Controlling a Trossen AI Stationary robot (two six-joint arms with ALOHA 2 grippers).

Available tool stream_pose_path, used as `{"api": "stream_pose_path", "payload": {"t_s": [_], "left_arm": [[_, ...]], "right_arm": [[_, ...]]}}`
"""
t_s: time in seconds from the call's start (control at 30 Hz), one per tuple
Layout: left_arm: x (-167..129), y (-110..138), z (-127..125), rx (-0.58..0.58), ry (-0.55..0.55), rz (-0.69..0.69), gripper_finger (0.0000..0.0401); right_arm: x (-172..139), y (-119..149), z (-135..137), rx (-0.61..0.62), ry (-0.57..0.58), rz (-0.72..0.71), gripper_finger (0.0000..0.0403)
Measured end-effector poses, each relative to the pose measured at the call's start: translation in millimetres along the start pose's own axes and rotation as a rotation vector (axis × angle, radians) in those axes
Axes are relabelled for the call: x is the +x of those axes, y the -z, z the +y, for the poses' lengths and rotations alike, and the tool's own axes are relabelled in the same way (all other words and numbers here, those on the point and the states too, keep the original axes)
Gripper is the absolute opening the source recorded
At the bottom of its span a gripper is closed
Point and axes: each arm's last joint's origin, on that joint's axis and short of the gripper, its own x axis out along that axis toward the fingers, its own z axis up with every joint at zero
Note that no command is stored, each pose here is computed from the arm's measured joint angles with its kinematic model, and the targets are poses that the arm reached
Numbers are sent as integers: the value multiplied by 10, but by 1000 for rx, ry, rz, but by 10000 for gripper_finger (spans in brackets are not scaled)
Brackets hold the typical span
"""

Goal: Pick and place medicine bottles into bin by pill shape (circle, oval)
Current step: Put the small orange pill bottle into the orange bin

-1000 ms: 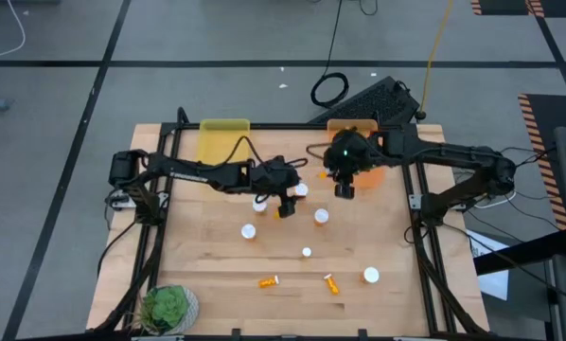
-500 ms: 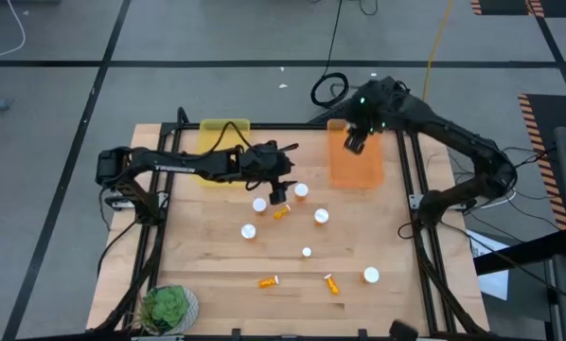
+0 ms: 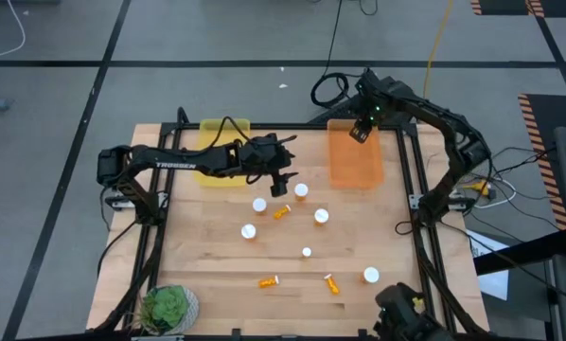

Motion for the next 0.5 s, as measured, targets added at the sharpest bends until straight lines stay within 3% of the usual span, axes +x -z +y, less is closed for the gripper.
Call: {"api": "stream_pose_path", "payload": {"t_s": [0.5], "left_arm": [[7,18,62,-12,33,-3,255]], "right_arm": [[391,57,-256,42,-18,91,121]]}}
